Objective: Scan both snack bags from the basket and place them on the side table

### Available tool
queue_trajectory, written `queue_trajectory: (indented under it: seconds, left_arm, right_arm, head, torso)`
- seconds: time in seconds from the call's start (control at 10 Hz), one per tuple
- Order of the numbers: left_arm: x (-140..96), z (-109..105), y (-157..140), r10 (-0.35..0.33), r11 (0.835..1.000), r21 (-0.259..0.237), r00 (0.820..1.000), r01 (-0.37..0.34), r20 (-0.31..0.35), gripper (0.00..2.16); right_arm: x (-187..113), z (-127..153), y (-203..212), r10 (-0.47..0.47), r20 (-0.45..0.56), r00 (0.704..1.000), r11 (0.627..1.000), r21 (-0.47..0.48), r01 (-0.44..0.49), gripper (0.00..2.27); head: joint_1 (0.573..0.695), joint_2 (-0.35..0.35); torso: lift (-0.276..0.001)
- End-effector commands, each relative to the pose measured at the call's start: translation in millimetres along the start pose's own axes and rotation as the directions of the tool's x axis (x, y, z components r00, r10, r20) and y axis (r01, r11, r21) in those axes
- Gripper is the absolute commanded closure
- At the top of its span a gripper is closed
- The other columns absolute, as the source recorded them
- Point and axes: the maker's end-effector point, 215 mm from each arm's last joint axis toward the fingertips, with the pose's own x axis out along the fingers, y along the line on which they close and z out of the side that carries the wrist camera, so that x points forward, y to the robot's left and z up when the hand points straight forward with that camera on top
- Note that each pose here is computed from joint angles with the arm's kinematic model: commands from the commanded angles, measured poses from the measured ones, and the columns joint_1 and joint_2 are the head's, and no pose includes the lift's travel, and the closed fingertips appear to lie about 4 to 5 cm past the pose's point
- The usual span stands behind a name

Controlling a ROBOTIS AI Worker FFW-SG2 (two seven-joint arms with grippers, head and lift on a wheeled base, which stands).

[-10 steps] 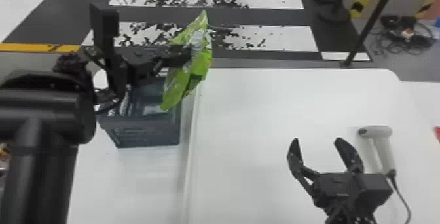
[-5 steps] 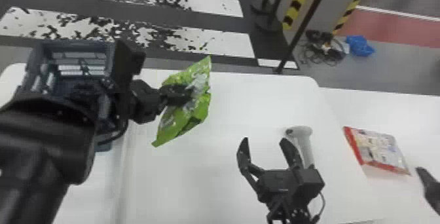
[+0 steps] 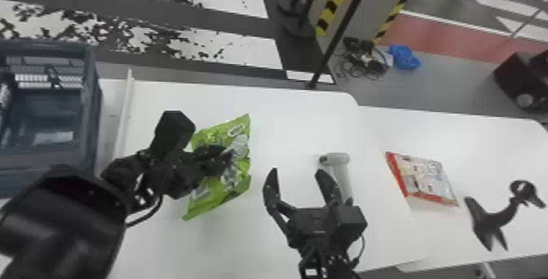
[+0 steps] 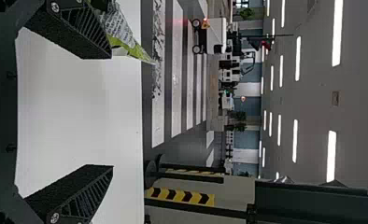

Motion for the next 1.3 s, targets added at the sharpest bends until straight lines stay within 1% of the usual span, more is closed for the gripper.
queue_trajectory:
  seconds: [0.0,0.1,0.2,0.3,0.4,0.5,0.6,0.7,0.8,0.9,1.0,1.1,1.2]
  left_arm:
    - [0.7,-5.4,-1.6,0.013,1.000,-0.021,1.000,-0.012,0.014,0.00]
    - [-6.4,7.4,7.4,0.052,0.999,-0.007,0.995,-0.051,0.080,0.00]
    - [-20.3,18.6,21.5,0.094,0.996,-0.016,0.985,-0.092,0.143,0.03]
    - [-39.2,36.3,36.1,0.137,0.991,-0.028,0.969,-0.134,0.206,0.06]
    - [-68.7,57.0,52.8,0.201,0.979,-0.031,0.935,-0.201,0.292,0.07]
    - [-102.9,68.5,69.8,0.260,0.965,-0.055,0.897,-0.257,0.358,0.08]
    - [-142.0,81.6,86.4,0.302,0.951,-0.073,0.846,-0.302,0.440,0.08]
    - [-178.5,79.8,109.9,0.349,0.932,-0.087,0.811,-0.351,0.469,0.08]
    - [-210.9,67.5,135.6,0.409,0.907,-0.115,0.787,-0.405,0.462,0.08]
    - [-242.1,56.2,156.0,0.470,0.877,-0.144,0.757,-0.458,0.455,0.08]
    - [-265.5,42.4,171.4,0.521,0.848,-0.169,0.734,-0.502,0.436,0.08]
    - [-288.8,24.3,185.7,0.571,0.818,-0.216,0.708,-0.533,0.415,0.08]
    - [-306.4,7.1,193.3,0.609,0.791,-0.229,0.692,-0.567,0.388,0.08]
  right_arm:
    - [-0.7,-0.5,-1.1,-0.002,-0.001,1.000,1.000,0.000,0.002,0.09]
    - [-1.2,-0.2,-1.1,-0.002,0.001,1.000,1.000,0.000,0.002,0.09]
    - [-1.8,1.0,-0.8,-0.001,0.005,1.000,1.000,0.000,0.001,0.09]
    - [-2.4,2.2,0.0,0.001,0.010,1.000,1.000,0.001,-0.001,0.09]
    - [-2.5,3.1,1.7,0.003,0.013,1.000,1.000,0.003,-0.003,0.09]
    - [-2.6,4.1,3.5,0.006,0.016,1.000,1.000,0.003,-0.006,0.10]
    - [-1.7,4.6,4.8,0.009,0.018,1.000,1.000,0.004,-0.009,0.13]
    - [-0.3,4.9,7.8,0.014,0.018,1.000,1.000,0.000,-0.014,0.20]
    - [1.2,3.5,10.2,0.019,0.017,1.000,1.000,-0.003,-0.019,0.32]
    - [2.9,3.8,14.2,0.032,0.018,0.999,0.999,-0.003,-0.032,0.44]
    - [4.0,4.2,20.1,0.050,0.020,0.999,0.999,-0.006,-0.050,0.62]
    - [4.8,4.8,29.0,0.066,0.021,0.998,0.998,-0.019,-0.066,0.90]
    - [6.7,2.0,41.7,0.104,0.011,0.995,0.994,-0.040,-0.104,1.28]
  head:
    - [0.695,-0.350]
    - [0.695,-0.350]
    - [0.695,-0.350]
    - [0.695,-0.350]
    - [0.695,-0.350]
    - [0.695,-0.334]
    - [0.695,-0.297]
    - [0.695,-0.274]
    - [0.695,-0.224]
    - [0.695,-0.158]
    - [0.695,-0.094]
    - [0.695,-0.067]
    - [0.695,-0.012]
  torso:
    - [-0.075]
    - [-0.075]
    - [-0.075]
    - [-0.075]
    - [-0.075]
    - [-0.075]
    - [-0.075]
    - [-0.075]
    - [-0.075]
    - [-0.075]
    - [-0.075]
    - [-0.075]
    - [-0.075]
